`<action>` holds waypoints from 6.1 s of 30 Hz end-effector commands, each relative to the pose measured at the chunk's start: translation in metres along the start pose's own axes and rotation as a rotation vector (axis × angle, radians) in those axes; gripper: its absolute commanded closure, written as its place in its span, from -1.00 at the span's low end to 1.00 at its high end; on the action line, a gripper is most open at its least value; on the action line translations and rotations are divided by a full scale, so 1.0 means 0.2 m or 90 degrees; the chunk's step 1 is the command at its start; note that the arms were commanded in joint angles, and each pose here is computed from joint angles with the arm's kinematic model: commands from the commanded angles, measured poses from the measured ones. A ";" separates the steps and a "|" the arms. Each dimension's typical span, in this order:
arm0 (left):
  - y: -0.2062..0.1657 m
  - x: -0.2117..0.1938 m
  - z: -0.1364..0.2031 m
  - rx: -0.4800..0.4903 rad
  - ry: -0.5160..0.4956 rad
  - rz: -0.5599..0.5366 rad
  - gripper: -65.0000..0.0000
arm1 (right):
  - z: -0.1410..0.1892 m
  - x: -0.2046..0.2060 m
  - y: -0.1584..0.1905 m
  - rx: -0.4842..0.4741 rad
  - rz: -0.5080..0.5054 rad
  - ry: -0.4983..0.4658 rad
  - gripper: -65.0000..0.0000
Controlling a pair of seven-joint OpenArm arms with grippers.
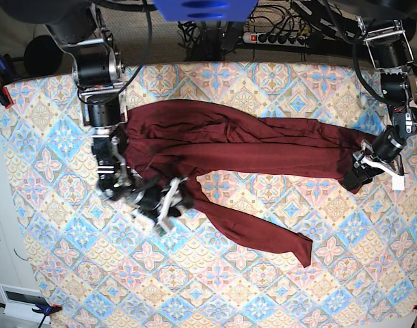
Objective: Layout the t-shirt on the table in an organized manner, then fold the t-shirt properly
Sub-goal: 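Drag the held hem corner with the right gripper across the shirt, then grasp the shirt middle with the left gripper and pull it toward the right gripper, then drag the grasped shirt section with the left gripper back toward its end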
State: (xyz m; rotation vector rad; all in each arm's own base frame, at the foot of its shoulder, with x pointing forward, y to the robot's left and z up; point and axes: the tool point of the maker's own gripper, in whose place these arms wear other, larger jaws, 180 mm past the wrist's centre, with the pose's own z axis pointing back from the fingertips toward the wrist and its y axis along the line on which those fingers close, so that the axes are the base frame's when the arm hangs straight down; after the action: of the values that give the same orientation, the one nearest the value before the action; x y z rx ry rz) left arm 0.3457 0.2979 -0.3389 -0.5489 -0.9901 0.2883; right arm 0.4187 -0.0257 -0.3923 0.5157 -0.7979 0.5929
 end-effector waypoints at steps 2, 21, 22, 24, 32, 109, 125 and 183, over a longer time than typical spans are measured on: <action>-0.03 0.10 0.02 -0.013 -0.030 -0.017 -0.04 | 0.03 0.24 -0.09 -0.016 0.010 -0.072 0.21; -0.02 0.09 0.02 -0.011 -0.026 -0.016 -0.04 | -0.06 0.05 -0.16 -0.018 -0.060 -0.056 0.21; -0.02 0.09 0.02 -0.011 -0.026 -0.016 -0.04 | -0.06 0.03 -0.17 -0.023 -0.046 -0.042 0.21; -0.02 0.09 0.02 -0.011 -0.025 -0.016 -0.04 | -0.09 0.02 -0.13 -0.019 -0.022 -0.025 0.21; -0.02 0.09 0.02 -0.011 -0.025 -0.016 -0.04 | -0.20 0.04 0.04 0.010 0.017 -0.005 0.21; -0.64 0.00 -0.64 -0.075 0.042 -0.127 -0.06 | 0.39 -0.03 0.74 -0.030 0.224 -0.045 0.26; -0.70 -0.33 -0.88 0.024 0.067 -0.046 -0.06 | 0.40 -0.02 0.74 -0.031 0.227 -0.050 0.26; -0.65 0.09 -0.20 0.132 -0.226 -0.090 1.00 | 0.60 0.00 0.51 -0.042 0.145 -0.108 0.26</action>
State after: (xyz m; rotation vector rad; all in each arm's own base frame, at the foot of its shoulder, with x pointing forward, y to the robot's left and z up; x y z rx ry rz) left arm 0.3836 0.1816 -0.2873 -0.2473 -1.2597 0.3693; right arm 0.2858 -0.0305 -0.3173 0.4046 -0.9810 0.7323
